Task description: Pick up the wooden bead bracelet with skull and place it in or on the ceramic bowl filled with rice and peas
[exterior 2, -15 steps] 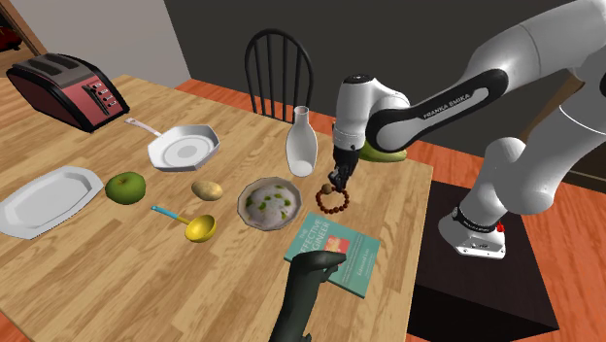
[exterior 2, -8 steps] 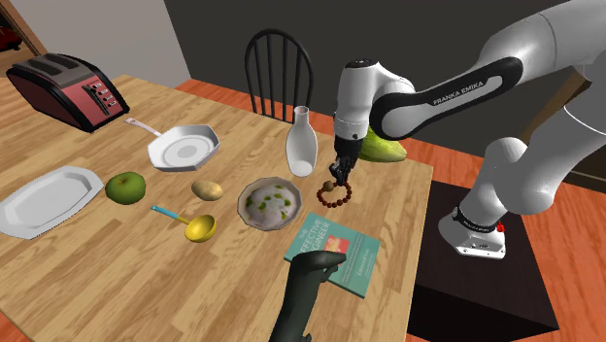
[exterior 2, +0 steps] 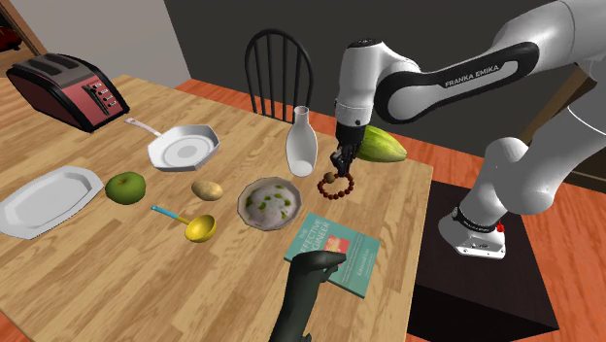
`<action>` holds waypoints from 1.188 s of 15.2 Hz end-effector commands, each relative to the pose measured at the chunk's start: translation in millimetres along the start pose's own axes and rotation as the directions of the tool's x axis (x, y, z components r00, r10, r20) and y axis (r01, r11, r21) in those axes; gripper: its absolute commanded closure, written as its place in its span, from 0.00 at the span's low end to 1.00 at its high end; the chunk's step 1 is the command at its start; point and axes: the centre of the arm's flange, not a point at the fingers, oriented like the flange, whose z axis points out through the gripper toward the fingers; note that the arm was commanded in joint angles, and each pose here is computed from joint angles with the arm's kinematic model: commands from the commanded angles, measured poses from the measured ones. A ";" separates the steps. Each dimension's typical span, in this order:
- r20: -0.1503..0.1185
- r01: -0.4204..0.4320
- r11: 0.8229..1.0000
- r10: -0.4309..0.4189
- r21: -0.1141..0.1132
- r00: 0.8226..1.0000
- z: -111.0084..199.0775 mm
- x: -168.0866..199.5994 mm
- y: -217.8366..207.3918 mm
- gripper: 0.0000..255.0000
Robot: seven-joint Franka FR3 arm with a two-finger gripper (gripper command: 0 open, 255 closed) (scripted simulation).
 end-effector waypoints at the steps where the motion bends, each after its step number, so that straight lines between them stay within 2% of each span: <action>1: 0.000 0.000 1.000 0.000 0.000 1.000 -12.0 -1.3 -1.0 1.00; 15: 0.000 0.000 1.000 0.000 0.000 1.000 -80.9 -6.5 -9.7 1.00; 18: 0.000 0.000 1.000 0.000 0.000 1.000 -81.7 15.9 -42.4 1.00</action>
